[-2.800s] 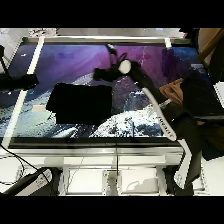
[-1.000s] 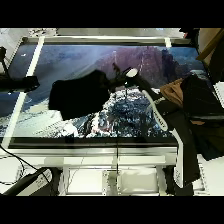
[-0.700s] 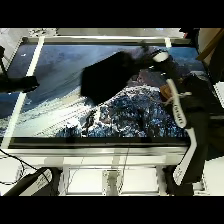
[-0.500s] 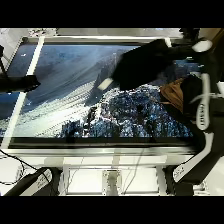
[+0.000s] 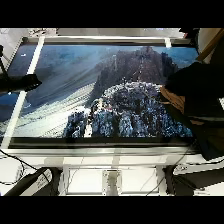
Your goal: Fold the clothes and pants, and hang the long-sleeved shirts on hangers.
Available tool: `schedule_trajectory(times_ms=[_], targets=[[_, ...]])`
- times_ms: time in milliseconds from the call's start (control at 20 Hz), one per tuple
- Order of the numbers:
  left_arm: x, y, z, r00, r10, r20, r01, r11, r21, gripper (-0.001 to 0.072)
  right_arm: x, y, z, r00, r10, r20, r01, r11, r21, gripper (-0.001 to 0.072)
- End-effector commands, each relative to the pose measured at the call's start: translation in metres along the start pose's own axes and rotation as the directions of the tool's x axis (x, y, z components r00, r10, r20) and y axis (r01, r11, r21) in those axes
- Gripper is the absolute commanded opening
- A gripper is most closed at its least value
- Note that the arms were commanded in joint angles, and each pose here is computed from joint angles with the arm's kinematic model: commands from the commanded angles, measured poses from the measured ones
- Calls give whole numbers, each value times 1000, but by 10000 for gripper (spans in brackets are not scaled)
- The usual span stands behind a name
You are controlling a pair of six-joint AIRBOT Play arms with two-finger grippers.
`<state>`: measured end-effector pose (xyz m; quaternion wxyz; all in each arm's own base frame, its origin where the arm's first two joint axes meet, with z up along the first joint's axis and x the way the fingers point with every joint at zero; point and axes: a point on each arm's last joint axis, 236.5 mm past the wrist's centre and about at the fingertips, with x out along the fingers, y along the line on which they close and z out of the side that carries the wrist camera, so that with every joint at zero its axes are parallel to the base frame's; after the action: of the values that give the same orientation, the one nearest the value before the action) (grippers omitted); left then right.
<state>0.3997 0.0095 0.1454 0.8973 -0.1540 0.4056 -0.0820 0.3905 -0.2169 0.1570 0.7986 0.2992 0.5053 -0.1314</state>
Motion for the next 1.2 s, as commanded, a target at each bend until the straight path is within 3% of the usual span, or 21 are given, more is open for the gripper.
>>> schedule_trajectory(times_ms=[0, 200, 250, 300, 350, 550, 700, 850, 1000, 1150], targets=[[0, 0, 0, 1000, -2, 1, 2, 1000, -2, 19, -15, -58, -49, 972, -153, -176, 165, 985, 54, 3], [0, -2, -5, 1000, -9, -23, 9, 1000, -2, 19, 8, -55, -69, 955, -133, -266, 156, 985, 67, 23], [0, -2, -7, 1000, -11, -29, 11, 1000, -2, 19, 9, -55, -69, 954, -133, -268, 164, 981, 99, 197], [0, -2, -8, 999, -11, -32, 11, 1000, -2, 19, 7, -55, -69, 955, -134, -264, 172, 977, 126, 441], [0, -2, -7, 999, -11, -31, 11, 1000, -1, 19, 4, -54, -67, 958, -135, -252, 172, 976, 130, 551], [0, -2, -8, 999, -11, -34, 11, 1000, -2, 19, -36, -15, -41, 993, -59, -98, 67, 994, 81, 552], [-1, -5, -16, 997, -21, -69, 21, 1000, -2, 19, -85, 70, -37, 975, 222, 12, -221, 974, -53, 551], [-1, -5, -16, 997, -20, -69, 20, 1000, -2, 19, -141, 171, -80, 844, 534, -48, -524, 801, -290, 550], [-1, -5, -16, 997, -20, -69, 20, 1000, -2, 19, -167, 225, -119, 797, 597, -94, -566, 684, -460, 550], [-1, -5, -16, 997, -20, -68, 20, 1000, -2, 18, -173, 257, -155, 769, 610, -190, -605, 601, -522, 550]])
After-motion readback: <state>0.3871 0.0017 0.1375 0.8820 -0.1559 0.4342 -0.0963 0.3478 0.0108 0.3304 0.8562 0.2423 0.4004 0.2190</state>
